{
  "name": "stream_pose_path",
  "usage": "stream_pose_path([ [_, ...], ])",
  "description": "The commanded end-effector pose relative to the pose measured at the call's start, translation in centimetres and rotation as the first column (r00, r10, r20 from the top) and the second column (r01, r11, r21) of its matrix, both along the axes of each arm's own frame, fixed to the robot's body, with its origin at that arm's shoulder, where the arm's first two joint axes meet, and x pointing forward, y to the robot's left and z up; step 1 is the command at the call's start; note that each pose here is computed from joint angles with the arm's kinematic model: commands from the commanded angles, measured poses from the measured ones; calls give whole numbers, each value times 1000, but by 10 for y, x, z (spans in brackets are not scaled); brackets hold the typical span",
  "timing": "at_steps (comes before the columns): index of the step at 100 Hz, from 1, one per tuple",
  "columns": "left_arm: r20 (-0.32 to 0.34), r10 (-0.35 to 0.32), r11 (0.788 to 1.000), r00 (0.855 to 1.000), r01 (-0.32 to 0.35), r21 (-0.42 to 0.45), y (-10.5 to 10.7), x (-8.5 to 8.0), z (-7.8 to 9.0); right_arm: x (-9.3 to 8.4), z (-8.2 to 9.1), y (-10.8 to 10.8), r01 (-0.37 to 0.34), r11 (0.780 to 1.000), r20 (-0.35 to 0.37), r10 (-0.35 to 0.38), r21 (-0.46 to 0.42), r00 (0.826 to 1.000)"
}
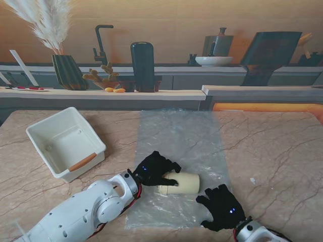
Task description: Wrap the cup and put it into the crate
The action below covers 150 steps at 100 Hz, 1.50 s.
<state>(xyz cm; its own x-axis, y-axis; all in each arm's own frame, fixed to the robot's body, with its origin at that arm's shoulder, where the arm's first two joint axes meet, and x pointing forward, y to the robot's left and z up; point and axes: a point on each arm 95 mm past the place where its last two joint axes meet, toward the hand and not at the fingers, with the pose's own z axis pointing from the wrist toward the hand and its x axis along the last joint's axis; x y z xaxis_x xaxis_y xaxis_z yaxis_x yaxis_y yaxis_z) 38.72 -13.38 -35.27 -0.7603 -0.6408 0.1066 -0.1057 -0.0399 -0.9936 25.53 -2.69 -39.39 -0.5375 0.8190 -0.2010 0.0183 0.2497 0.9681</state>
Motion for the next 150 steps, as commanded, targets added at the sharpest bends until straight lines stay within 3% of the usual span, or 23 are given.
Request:
stream_pose_path([
  [1,-33,2,1000,999,-2,17,2,-7,-15,-5,-20,-9,21,999,-50,-23,-24,998],
  [19,-19,6,1000,1000,-6,-14,4,-6,-16,1,-23,-6,18,999,-37,-16,51,999],
  [52,21,-24,992,999,27,-124,2,-8,-15,11,-7,-2,-60,982,137,35,177,990],
  [74,41,-49,978,998,57,-203,-1,-12,-7,18,8,0,-75,963,204,21,260,979],
  [96,38,-58,975,998,65,-215,1,-13,-3,29,17,-3,-40,935,187,-29,353,982],
  [119,-52,-98,967,994,83,-242,4,-13,-2,41,19,-5,12,903,112,-66,430,992],
  [150,-161,-122,974,979,86,-212,1,-4,0,56,17,-9,73,864,22,-97,499,995],
])
